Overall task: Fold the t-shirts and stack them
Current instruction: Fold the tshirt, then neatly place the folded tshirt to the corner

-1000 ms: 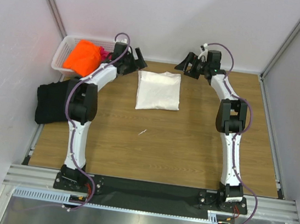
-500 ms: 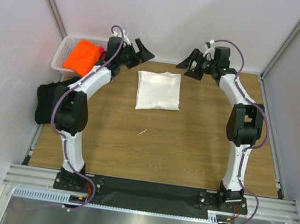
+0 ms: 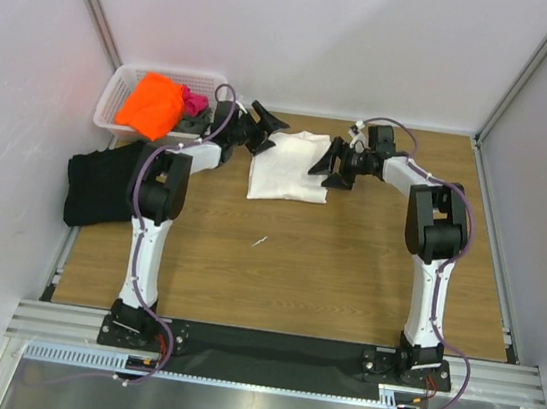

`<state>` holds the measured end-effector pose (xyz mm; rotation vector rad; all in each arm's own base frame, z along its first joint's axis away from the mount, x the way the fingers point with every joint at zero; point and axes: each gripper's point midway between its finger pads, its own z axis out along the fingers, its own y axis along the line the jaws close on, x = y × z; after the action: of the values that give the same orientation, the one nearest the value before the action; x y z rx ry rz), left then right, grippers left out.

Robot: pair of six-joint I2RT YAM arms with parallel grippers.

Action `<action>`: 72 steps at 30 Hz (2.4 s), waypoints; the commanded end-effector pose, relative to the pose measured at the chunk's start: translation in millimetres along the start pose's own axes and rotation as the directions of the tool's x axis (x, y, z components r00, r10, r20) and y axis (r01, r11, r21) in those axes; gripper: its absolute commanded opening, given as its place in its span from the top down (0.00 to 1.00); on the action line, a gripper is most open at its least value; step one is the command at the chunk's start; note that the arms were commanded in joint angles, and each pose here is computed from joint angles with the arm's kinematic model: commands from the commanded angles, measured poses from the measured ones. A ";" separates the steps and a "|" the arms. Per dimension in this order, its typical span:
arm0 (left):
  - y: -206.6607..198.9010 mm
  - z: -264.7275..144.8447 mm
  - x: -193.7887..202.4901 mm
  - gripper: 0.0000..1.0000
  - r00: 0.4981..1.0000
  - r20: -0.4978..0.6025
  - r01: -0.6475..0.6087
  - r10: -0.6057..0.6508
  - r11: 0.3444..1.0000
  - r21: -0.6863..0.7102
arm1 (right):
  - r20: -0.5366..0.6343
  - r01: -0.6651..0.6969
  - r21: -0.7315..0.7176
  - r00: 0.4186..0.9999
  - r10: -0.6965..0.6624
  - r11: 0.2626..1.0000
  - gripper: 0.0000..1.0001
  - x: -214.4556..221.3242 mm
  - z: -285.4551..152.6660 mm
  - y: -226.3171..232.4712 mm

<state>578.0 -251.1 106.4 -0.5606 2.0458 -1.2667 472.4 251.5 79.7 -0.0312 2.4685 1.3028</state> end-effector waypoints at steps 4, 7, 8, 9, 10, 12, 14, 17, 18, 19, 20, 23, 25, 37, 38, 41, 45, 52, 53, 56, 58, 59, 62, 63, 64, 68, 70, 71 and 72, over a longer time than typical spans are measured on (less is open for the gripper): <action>-17.3 3.6 -37.9 0.11 0.994 0.108 -0.001 -0.006 0.998 0.058 | -0.019 0.051 0.038 0.999 -0.050 0.998 0.22 9.0 -8.0 -18.9; -16.9 3.6 -39.5 0.11 0.995 0.104 -0.014 0.008 0.998 0.053 | -0.007 0.074 0.061 0.997 -0.074 0.995 0.22 2.5 -12.1 -19.8; -22.0 1.9 -38.1 0.11 0.996 0.089 -0.025 0.019 0.998 0.063 | -0.012 0.075 0.069 0.997 -0.075 0.995 0.23 1.2 -14.6 -18.7; -31.3 -0.2 -41.0 0.11 0.995 0.090 -0.056 0.049 0.996 0.075 | 0.012 0.093 0.062 0.995 -0.094 0.994 0.23 -11.8 -20.3 -8.7; -35.4 -2.2 -39.4 0.11 0.995 0.076 -0.070 0.065 0.995 0.071 | 0.025 0.100 0.056 0.995 -0.101 0.993 0.23 -19.4 -25.1 -2.0; -59.8 -14.2 -38.2 0.11 0.989 0.045 -0.146 0.142 0.986 0.084 | 0.091 0.121 0.043 0.988 -0.124 0.992 0.23 -47.1 -42.7 23.9; -77.8 -25.7 -36.7 0.10 0.977 0.027 -0.213 0.211 0.973 0.086 | 0.153 0.122 0.048 0.980 -0.128 0.991 0.21 -69.7 -55.6 37.6; -95.9 -51.4 -28.7 0.09 0.934 0.009 -0.357 0.357 0.932 0.056 | 0.258 0.132 0.018 0.957 -0.132 0.991 0.20 -109.0 -73.3 58.4; -112.0 -65.9 -27.6 0.09 0.924 0.019 -0.383 0.383 0.921 0.062 | 0.281 0.106 0.002 0.954 -0.102 0.994 0.20 -115.7 -73.9 60.8; -115.7 -70.9 -21.3 0.09 0.917 0.012 -0.399 0.399 0.915 0.063 | 0.290 0.096 -0.006 0.953 -0.090 0.995 0.20 -120.0 -68.4 53.9; -106.2 -75.9 -11.7 0.09 0.915 -0.008 -0.403 0.404 0.914 0.046 | 0.323 0.119 -0.030 0.941 -0.103 0.992 0.20 -129.8 -66.8 56.9; -99.4 -92.1 12.1 0.09 0.915 -0.033 -0.401 0.402 0.916 0.032 | 0.311 0.070 -0.110 0.950 -0.033 0.991 0.21 -134.8 -44.2 46.4; -96.2 -98.0 27.3 0.09 0.920 -0.053 -0.385 0.388 0.921 0.050 | 0.300 0.057 -0.157 0.954 -0.007 0.986 0.23 -135.5 -32.5 42.3; -11.6 -105.0 85.2 0.11 0.947 -0.177 -0.283 0.268 0.957 -0.062 | 0.260 0.088 -0.113 0.964 -0.056 0.990 0.22 -131.6 22.7 1.0; -7.0 -104.9 85.8 0.11 0.943 -0.181 -0.296 0.280 0.953 -0.071 | 0.266 0.088 -0.100 0.962 -0.059 0.991 0.22 -134.4 22.3 -2.5; 7.9 -102.7 85.9 0.11 0.936 -0.201 -0.316 0.290 0.942 -0.116 | 0.288 0.108 -0.093 0.954 -0.077 0.990 0.22 -145.1 14.8 0.6; 5.3 -107.8 75.5 0.11 0.915 -0.210 -0.380 0.345 0.912 -0.154 | 0.311 0.160 -0.107 0.943 -0.120 0.981 0.21 -157.2 -9.0 29.2; 3.0 -111.5 14.7 0.06 0.877 -0.138 -0.479 0.461 0.809 -0.342 | 0.319 0.224 0.103 0.915 -0.246 0.969 0.11 -151.4 -63.6 49.8; 6.9 -104.8 9.1 0.05 0.876 -0.133 -0.479 0.464 0.802 -0.356 | 0.326 0.224 0.133 0.910 -0.256 0.965 0.10 -151.2 -73.6 52.7; 22.4 -89.4 2.7 0.04 0.885 -0.139 -0.461 0.445 0.791 -0.402 | 0.318 0.159 0.220 0.921 -0.225 0.963 0.09 -141.3 -88.6 37.4; 34.0 -84.0 2.2 0.04 0.894 -0.144 -0.443 0.425 0.785 -0.434 | 0.305 0.113 0.253 0.933 -0.190 0.961 0.09 -130.1 -90.4 18.5; 43.8 -79.5 3.0 0.04 0.905 -0.146 -0.419 0.399 0.783 -0.459 | 0.308 0.114 0.258 0.931 -0.193 0.959 0.09 -127.1 -94.8 21.3; 50.3 -72.2 0.1 0.06 0.917 -0.131 -0.390 0.376 0.785 -0.482 | 0.285 0.088 0.272 0.944 -0.167 0.958 0.09 -113.7 -92.7 9.7; 55.9 -69.1 0.9 0.06 0.921 -0.131 -0.382 0.367 0.783 -0.490 | 0.277 0.080 0.275 0.948 -0.158 0.958 0.09 -110.1 -93.1 8.8; 57.9 -67.0 0.9 0.06 0.924 -0.126 -0.373 0.360 0.786 -0.493 | 0.271 0.074 0.275 0.951 -0.151 0.959 0.09 -107.0 -92.2 6.8; 58.2 -56.2 0.1 0.07 0.926 -0.109 -0.370 0.362 0.804 -0.465 | 0.269 0.066 0.270 0.953 -0.141 0.961 0.10 -102.1 -93.7 8.0; 64.5 -51.5 6.3 0.08 0.931 -0.124 -0.361 0.344 0.814 -0.455 | 0.271 0.072 0.269 0.951 -0.147 0.961 0.09 -102.1 -95.6 11.8; 65.5 -50.3 7.9 0.09 0.932 -0.127 -0.358 0.338 0.818 -0.451 | 0.273 0.069 0.270 0.951 -0.145 0.960 0.10 -102.4 -96.7 11.7; 68.5 -48.8 11.1 0.09 0.935 -0.136 -0.353 0.327 0.824 -0.444 | 0.275 0.071 0.276 0.950 -0.149 0.959 0.09 -102.9 -97.6 12.5</action>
<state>516.7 -189.8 43.4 -0.3305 2.4387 -0.5199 536.4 167.8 138.1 0.1189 2.3944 0.8778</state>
